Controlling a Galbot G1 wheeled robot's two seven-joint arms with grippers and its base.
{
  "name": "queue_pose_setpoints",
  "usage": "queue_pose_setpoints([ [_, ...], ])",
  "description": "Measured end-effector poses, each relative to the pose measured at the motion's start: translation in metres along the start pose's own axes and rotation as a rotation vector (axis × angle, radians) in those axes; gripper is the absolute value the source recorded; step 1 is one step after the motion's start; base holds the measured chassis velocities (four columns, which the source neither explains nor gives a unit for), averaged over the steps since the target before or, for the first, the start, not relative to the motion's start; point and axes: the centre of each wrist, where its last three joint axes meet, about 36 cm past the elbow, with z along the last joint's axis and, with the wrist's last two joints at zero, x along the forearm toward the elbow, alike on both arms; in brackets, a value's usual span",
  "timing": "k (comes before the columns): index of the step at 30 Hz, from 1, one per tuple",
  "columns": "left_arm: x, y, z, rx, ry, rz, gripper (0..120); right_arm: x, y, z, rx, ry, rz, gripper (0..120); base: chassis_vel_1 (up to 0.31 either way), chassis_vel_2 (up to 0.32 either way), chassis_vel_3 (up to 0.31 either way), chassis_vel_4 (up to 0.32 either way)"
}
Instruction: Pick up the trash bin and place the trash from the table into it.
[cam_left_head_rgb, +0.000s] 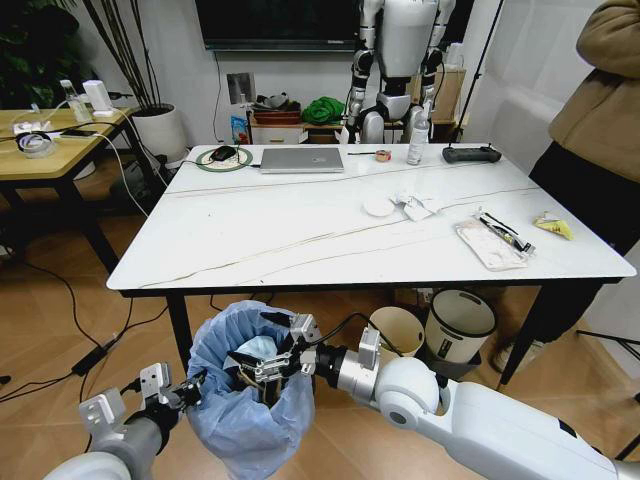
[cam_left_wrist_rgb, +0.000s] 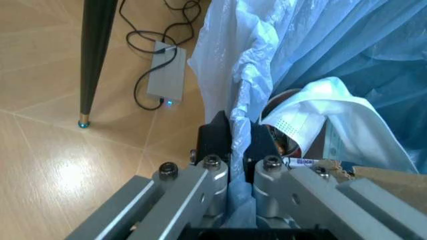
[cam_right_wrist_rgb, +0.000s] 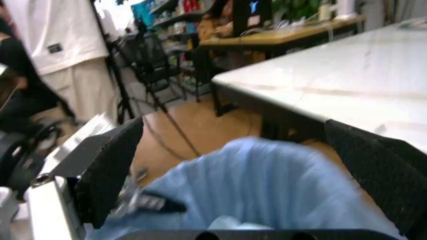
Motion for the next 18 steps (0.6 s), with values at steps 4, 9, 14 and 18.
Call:
queue_pose_setpoints([
  [4,0.001,0.003,0.004,0.002,0.005,-0.017,0,0.005,-0.016,-0.031,-0.001,-0.053,0.11,100,0.0,0.0,0.0,0.0],
  [9,0.004,0.003,0.005,0.002,-0.001,-0.018,0,0.022,-0.051,-0.081,0.027,-0.103,0.405,100,0.0,0.0,0.0,0.0],
  [14,0.004,0.002,0.004,-0.001,-0.005,-0.016,0,0.027,-0.074,-0.1,0.037,-0.129,0.535,100,0.0,0.0,0.0,0.0],
  [18,0.004,0.001,0.005,-0.003,-0.005,-0.015,0,0.029,-0.085,-0.107,0.045,-0.14,0.572,100,0.0,0.0,0.0,0.0],
])
